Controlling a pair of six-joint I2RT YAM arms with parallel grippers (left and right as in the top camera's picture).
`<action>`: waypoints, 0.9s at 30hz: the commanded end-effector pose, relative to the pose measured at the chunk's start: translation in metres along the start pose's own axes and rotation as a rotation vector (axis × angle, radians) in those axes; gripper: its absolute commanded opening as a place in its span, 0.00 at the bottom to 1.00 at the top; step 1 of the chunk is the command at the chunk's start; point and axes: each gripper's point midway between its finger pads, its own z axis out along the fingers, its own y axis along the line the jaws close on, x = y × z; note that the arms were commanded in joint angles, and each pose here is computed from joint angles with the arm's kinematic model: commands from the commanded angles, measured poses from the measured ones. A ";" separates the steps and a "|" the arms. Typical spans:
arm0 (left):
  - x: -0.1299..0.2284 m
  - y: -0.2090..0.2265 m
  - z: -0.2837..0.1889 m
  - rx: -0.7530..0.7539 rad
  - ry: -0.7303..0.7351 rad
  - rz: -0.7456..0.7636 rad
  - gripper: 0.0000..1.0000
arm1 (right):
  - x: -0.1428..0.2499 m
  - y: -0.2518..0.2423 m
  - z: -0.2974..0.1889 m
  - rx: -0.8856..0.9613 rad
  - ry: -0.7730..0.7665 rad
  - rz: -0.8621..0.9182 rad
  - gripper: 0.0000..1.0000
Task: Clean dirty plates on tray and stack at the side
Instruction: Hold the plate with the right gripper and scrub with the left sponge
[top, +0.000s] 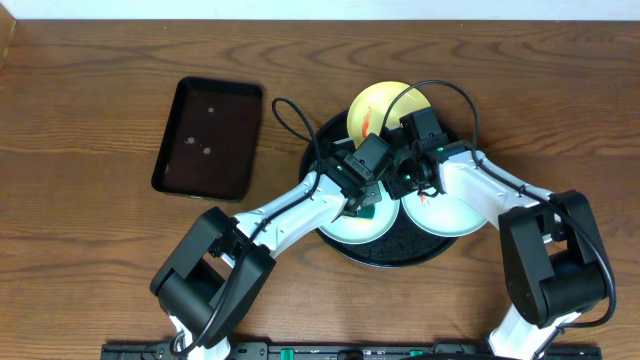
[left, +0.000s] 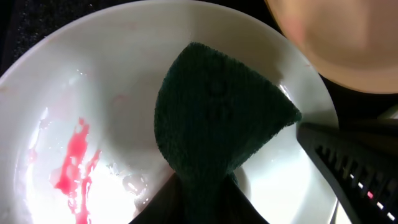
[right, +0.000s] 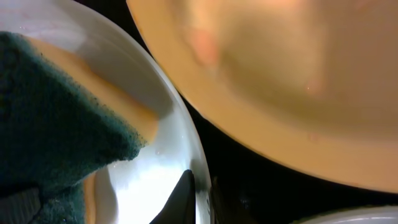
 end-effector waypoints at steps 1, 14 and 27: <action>0.000 0.004 0.002 -0.010 -0.004 0.000 0.15 | 0.007 0.002 0.013 -0.011 0.030 -0.014 0.02; 0.000 -0.005 0.004 0.027 0.002 -0.002 0.26 | 0.002 0.006 0.012 -0.039 0.015 0.016 0.01; 0.001 0.003 0.004 -0.010 -0.001 0.004 0.08 | 0.002 0.006 0.012 -0.039 0.016 0.016 0.01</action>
